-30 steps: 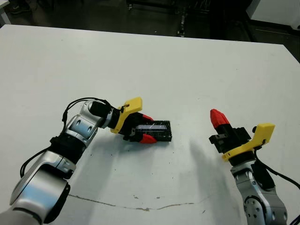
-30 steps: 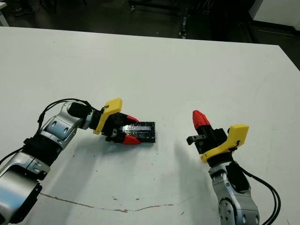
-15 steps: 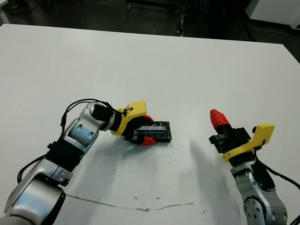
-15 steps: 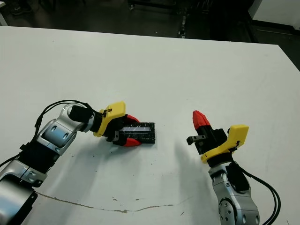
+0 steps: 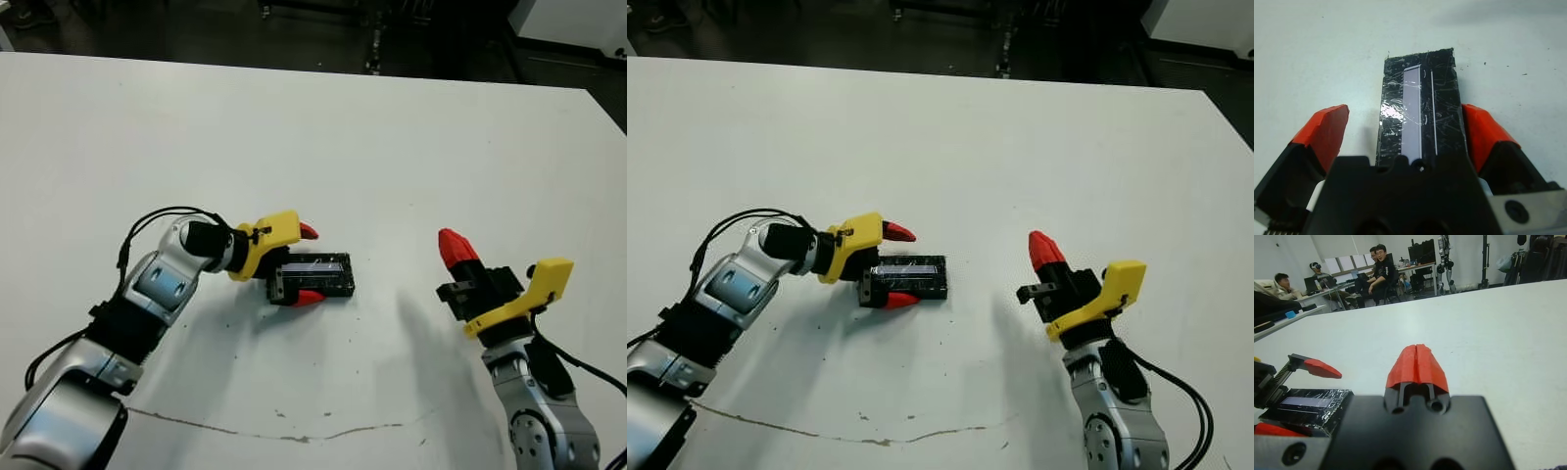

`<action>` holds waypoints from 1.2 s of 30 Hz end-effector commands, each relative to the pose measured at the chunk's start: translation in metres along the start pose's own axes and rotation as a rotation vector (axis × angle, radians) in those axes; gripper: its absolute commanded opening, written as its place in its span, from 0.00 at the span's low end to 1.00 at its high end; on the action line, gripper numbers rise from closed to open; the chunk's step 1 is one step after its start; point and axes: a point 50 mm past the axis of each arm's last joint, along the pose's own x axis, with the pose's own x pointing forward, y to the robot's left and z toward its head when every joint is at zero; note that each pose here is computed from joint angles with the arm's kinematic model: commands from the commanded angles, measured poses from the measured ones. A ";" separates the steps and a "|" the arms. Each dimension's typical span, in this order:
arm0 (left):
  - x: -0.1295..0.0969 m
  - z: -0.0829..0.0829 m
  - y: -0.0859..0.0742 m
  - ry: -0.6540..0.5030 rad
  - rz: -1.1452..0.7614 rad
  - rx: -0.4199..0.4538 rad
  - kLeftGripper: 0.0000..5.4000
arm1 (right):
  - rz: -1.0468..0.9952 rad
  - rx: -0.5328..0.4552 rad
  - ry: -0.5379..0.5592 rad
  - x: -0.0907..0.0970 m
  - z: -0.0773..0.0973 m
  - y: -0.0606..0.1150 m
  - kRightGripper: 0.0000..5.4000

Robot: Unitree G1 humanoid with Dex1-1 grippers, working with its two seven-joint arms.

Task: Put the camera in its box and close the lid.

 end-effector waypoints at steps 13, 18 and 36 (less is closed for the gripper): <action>-0.069 -0.045 -0.016 0.053 0.123 -0.215 1.00 | -0.005 -0.013 0.010 -0.001 0.001 -0.003 0.00; -0.093 -0.041 -0.020 0.039 0.174 -0.251 1.00 | 0.000 -0.017 0.004 -0.001 0.001 -0.002 0.00; -0.135 -0.012 -0.010 -0.178 0.621 -0.292 1.00 | -0.002 -0.012 0.010 -0.001 0.001 -0.002 0.00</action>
